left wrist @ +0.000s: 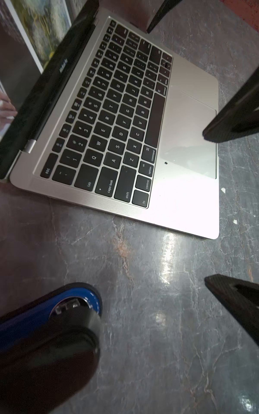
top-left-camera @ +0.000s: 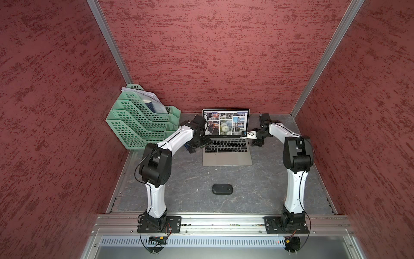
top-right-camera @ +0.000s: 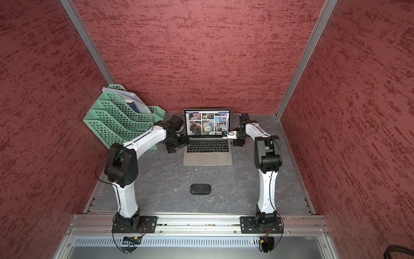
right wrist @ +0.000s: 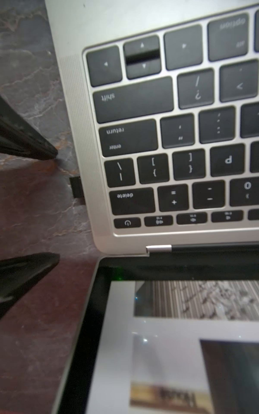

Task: Remove the wireless mouse receiver from the laptop
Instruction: Take out the USB plug from the USB port.

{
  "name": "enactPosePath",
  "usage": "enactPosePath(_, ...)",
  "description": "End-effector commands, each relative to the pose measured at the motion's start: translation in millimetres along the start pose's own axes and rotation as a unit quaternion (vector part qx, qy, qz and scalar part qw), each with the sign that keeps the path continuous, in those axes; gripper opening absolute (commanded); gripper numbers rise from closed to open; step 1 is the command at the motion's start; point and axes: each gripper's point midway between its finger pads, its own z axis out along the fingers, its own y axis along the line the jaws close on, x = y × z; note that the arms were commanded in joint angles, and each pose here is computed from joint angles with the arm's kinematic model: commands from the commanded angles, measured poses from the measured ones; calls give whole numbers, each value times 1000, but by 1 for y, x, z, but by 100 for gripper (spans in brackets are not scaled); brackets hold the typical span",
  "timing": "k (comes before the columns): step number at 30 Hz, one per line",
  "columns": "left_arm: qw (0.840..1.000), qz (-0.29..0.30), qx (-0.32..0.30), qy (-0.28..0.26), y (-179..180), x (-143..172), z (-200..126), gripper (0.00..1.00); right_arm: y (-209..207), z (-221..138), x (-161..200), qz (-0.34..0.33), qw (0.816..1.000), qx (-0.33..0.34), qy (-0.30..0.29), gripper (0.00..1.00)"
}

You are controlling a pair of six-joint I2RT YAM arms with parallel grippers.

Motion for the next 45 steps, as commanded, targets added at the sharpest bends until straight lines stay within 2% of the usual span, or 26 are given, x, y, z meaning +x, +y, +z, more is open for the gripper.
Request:
enactPosePath(1,998,10,-44,48,14,11,14,95,1,2,-14,-23,1000,9,-16,70)
enactPosePath(8,987,45,-97,120,37,31,32,93,6,10,-24,-39,999,5,-19,70)
enactPosePath(15,981,52,-120,143,55,38,42,90,12,14,-32,-47,999,-3,-19,65)
enactPosePath(19,981,57,-123,141,58,36,47,89,18,16,-30,-48,999,-13,-12,62)
enactPosePath(27,986,77,-110,102,55,25,67,88,27,19,-26,-49,998,-34,0,61)
enactPosePath(33,990,80,-84,85,49,22,87,88,39,20,-18,-43,995,-84,19,48)
enactPosePath(45,989,81,-86,94,53,27,102,87,47,29,-8,-38,991,-118,41,50)
